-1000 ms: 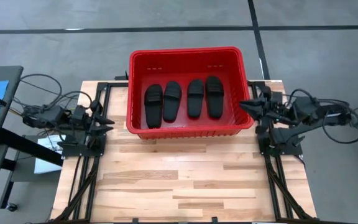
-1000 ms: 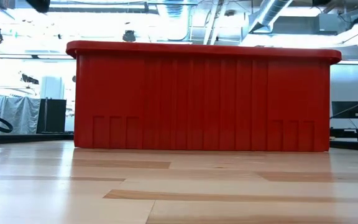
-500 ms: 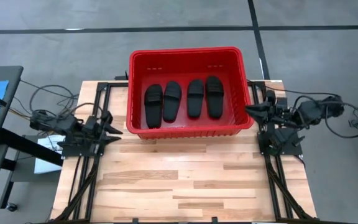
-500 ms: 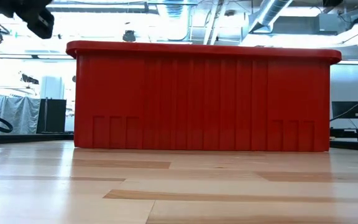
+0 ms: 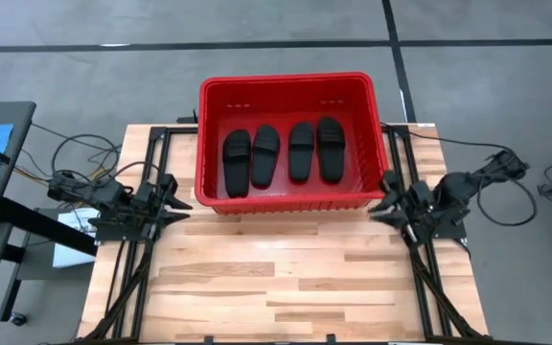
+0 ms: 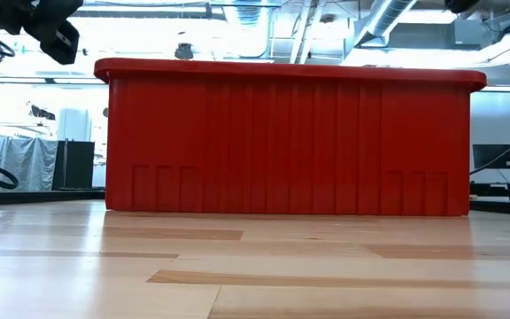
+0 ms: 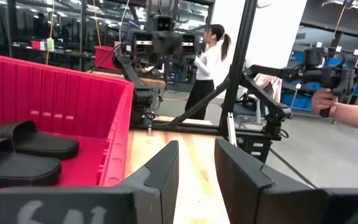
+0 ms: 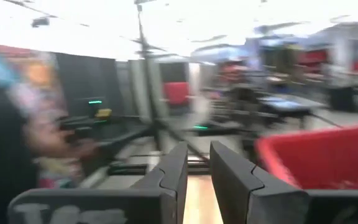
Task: Pick and place slides into bin
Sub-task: Return to Home Position
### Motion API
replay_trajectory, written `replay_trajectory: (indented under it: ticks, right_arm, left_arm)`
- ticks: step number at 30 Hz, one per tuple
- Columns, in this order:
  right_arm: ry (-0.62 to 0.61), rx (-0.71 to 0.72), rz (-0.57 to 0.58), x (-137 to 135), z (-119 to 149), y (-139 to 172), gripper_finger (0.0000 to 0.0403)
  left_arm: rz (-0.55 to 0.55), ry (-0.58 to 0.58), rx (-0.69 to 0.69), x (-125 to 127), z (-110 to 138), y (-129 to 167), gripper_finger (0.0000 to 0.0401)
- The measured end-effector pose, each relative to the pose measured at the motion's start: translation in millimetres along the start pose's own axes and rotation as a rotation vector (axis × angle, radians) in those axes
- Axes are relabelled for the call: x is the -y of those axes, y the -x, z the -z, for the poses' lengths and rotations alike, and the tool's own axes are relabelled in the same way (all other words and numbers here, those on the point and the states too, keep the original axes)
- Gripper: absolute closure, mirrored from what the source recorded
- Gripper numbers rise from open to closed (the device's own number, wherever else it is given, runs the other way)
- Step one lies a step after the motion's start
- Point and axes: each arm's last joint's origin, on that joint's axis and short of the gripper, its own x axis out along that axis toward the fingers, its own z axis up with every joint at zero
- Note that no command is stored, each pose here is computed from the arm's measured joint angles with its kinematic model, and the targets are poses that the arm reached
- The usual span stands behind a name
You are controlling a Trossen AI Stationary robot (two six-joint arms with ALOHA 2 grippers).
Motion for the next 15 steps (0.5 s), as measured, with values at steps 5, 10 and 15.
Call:
replay_trajectory:
  ticks: [5,10,15]
  right_arm:
    - [-0.002,0.035,-0.041,-0.9,22.4,-0.1,0.0342]
    - [-0.015,0.099,-0.034,0.7,44.9,2.9,0.0342]
    - [-0.061,0.081,-0.092,-2.6,66.1,7.5,0.0342]
  left_arm:
    - [0.077,-0.031,-0.015,2.2,0.8,0.1,0.0308]
    - [0.183,-0.043,-0.029,5.2,1.3,0.5,0.0308]
    - [0.202,-0.028,-0.067,5.4,4.6,0.7,0.0308]
